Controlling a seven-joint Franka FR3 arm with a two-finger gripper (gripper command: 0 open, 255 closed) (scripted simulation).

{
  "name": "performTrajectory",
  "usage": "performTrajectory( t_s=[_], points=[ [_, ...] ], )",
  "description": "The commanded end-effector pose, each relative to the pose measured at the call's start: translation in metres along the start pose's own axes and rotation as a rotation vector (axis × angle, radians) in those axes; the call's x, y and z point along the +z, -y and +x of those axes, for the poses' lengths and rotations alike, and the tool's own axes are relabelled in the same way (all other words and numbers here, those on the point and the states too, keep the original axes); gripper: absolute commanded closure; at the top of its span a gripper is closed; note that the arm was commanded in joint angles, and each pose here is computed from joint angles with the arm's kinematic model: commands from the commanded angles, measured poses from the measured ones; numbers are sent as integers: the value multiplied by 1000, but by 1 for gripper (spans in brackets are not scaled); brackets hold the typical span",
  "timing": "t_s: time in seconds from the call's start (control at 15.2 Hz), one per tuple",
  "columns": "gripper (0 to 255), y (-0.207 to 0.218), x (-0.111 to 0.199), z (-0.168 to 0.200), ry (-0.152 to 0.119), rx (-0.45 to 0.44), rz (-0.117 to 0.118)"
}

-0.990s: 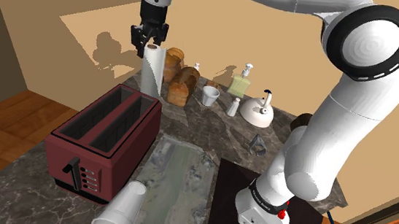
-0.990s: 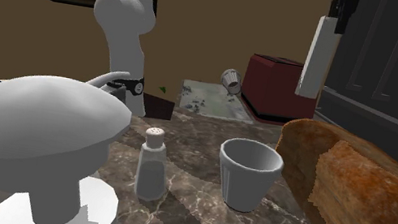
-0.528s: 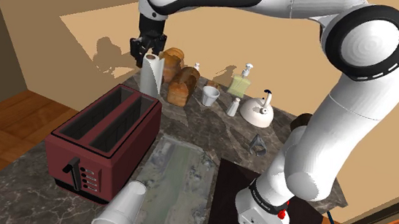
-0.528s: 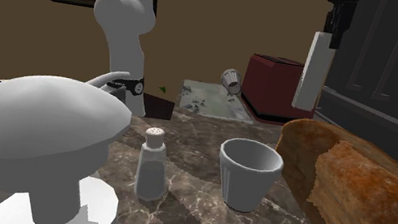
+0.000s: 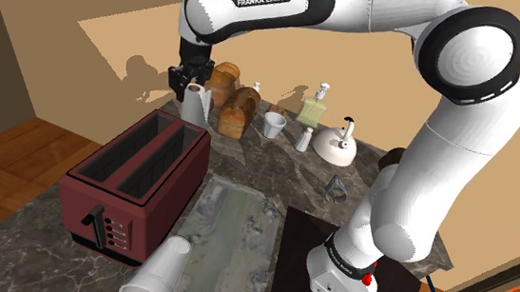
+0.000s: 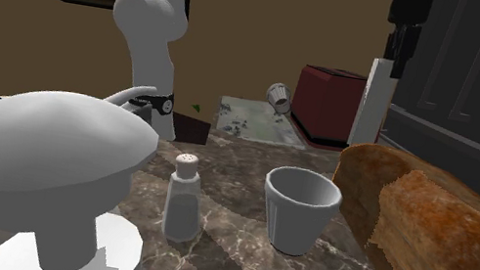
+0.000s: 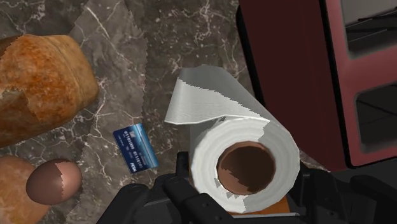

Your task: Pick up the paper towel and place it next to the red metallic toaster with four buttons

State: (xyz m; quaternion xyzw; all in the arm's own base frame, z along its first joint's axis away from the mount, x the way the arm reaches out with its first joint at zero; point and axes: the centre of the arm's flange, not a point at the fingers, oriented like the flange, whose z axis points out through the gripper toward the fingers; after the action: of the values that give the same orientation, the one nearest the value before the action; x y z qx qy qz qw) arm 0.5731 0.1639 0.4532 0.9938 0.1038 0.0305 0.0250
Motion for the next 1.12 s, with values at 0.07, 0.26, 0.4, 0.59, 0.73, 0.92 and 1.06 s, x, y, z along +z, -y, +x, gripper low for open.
performTrajectory(
  t_s=[0.07, 0.26, 0.4, 0.59, 0.73, 0.92, 1.06],
  points=[
    [255, 1, 16, -1, 0, 0, 0],
    [255, 2, 32, -2, 0, 0, 0],
    [255, 2, 36, -2, 0, 0, 0],
    [255, 2, 36, -2, 0, 0, 0],
    [255, 2, 36, -2, 0, 0, 0],
    [0, 2, 36, -2, 0, 0, 0],
    [0, 2, 36, -2, 0, 0, 0]
  ],
)
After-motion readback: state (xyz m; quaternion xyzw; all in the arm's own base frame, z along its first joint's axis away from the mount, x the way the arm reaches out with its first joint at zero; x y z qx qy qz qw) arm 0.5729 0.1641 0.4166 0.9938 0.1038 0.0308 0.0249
